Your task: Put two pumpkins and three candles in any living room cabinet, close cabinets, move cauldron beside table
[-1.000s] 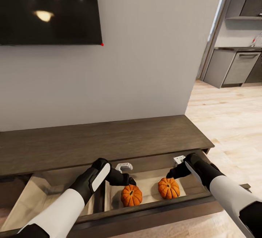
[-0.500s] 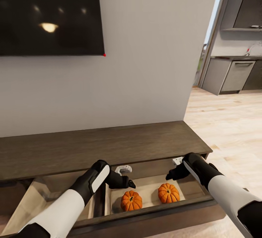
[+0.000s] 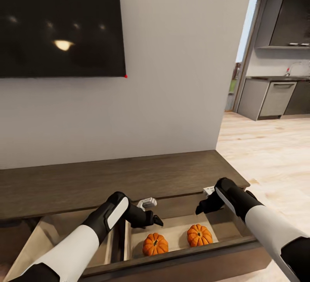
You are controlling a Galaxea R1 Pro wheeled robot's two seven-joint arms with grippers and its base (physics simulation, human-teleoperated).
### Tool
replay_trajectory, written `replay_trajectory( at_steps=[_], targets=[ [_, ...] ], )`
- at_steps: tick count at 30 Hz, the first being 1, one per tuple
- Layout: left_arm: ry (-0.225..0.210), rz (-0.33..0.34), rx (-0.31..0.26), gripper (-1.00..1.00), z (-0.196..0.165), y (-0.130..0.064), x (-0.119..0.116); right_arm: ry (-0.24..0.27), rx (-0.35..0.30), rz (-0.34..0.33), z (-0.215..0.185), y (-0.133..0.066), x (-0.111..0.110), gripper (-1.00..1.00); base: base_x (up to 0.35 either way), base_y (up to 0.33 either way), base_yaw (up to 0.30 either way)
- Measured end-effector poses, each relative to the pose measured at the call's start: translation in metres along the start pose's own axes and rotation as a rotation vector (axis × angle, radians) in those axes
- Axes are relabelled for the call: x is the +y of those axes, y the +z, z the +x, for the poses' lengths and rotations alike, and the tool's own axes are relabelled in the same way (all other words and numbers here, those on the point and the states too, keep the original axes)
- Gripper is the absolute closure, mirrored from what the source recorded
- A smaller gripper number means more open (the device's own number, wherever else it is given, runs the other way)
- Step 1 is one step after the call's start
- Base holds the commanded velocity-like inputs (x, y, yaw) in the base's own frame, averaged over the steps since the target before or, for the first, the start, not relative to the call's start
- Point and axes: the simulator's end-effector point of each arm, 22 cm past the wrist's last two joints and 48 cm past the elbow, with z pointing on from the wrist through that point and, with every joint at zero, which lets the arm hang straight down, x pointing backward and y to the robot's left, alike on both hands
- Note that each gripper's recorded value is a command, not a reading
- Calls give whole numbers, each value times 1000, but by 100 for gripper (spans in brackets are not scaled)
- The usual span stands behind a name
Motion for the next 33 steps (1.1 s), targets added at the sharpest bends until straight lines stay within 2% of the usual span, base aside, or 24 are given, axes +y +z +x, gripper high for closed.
replay_trajectory(
  at_steps=[8, 12, 19, 33],
  targets=[
    [8, 39, -41, -100, -13, -18, -19, 3, -4, -41, -4, -21, 14, -100, 0, 0, 0],
    [27, 79, -103, -100, -48, -46, -44, 9, -10, -52, -6, -32, 17, -100, 0, 0, 0],
    [44, 80, -133, -100, -57, -63, -53, 4, -42, -97, -14, -50, 30, -100, 0, 0, 0],
    [77, 71, -178, -100, -62, -88, -69, -8, -96, -89, -24, -82, 33, -100, 0, 0, 0]
  ],
)
